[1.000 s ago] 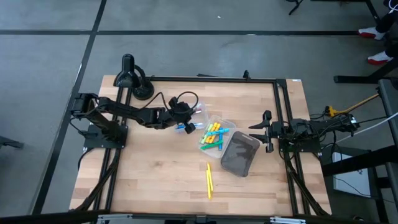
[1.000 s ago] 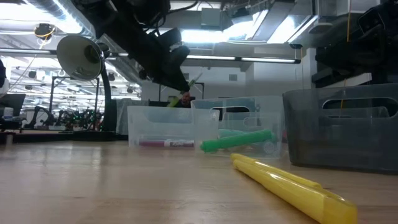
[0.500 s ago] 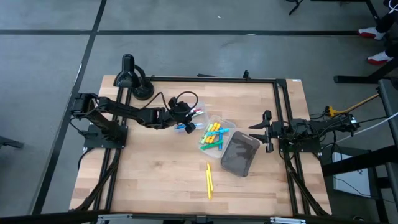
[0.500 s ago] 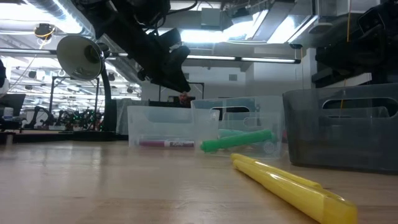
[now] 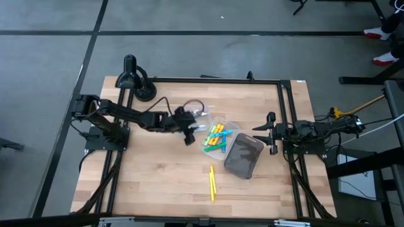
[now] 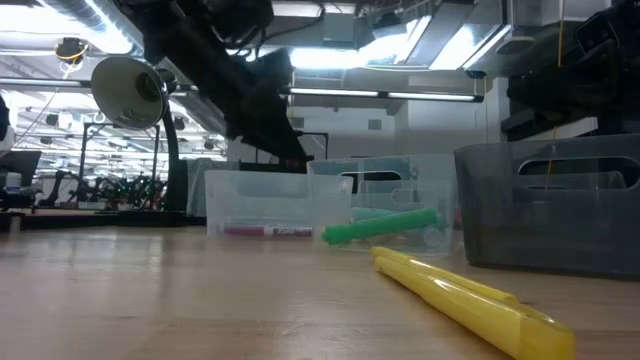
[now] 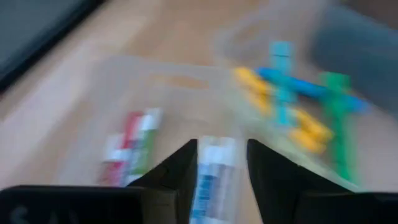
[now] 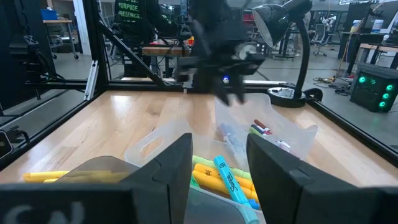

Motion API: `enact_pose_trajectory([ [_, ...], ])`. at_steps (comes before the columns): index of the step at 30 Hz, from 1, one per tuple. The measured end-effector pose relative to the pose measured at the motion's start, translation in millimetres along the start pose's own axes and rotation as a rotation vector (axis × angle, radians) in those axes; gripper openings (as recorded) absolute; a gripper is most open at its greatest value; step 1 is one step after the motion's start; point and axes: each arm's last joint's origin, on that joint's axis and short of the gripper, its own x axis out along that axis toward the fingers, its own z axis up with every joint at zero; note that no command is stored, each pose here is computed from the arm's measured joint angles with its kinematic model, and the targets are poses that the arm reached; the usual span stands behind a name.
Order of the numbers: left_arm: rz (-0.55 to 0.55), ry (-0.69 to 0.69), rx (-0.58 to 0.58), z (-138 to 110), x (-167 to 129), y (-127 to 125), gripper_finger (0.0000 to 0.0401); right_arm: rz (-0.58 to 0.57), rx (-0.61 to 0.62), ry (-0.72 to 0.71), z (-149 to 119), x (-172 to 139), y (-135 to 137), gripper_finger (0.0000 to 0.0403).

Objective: Pick & Place Markers
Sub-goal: Put the right yellow pen into the black bin

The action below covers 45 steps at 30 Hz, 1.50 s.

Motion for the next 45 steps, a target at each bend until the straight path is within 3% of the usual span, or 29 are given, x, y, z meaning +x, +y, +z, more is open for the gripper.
enact_pose_trajectory([
  [4, -0.123, -0.023, 0.134, -2, -9, -22, 0.0132, 0.0, 0.0, 0.0, 0, 0, 0, 0.0152],
  [10, -0.393, -0.156, 0.289, 5, -34, -55, 0.0133, 0.0, 0.0, 0.0, 0, 0, 0, 0.0152],
  [17, -0.382, -0.183, 0.319, -8, -54, -65, 0.0131, 0.0, 0.0, 0.0, 0, 0, 0, 0.0152],
  [22, -0.425, -0.179, 0.254, -44, -65, -54, 0.0134, 0.0, 0.0, 0.0, 0, 0, 0, 0.0152],
  [31, -0.655, -0.499, 0.192, -103, -97, -23, 0.013, 0.0, 0.0, 0.0, 0, 0, 0, 0.0152],
  [34, -0.726, -0.535, 0.171, -120, -104, -11, 0.0132, 0.0, 0.0, 0.0, 0, 0, 0, 0.0152],
  [38, -0.732, -0.54, 0.144, -134, -108, -1, 0.013, 0.001, 0.011, 0.0, 0, 0, 0, 0.0152],
  [45, -0.745, -0.631, 0.149, -130, -118, 9, 0.0128, 0.004, 0.271, -0.038, 4, 0, 0, 0.0152],
])
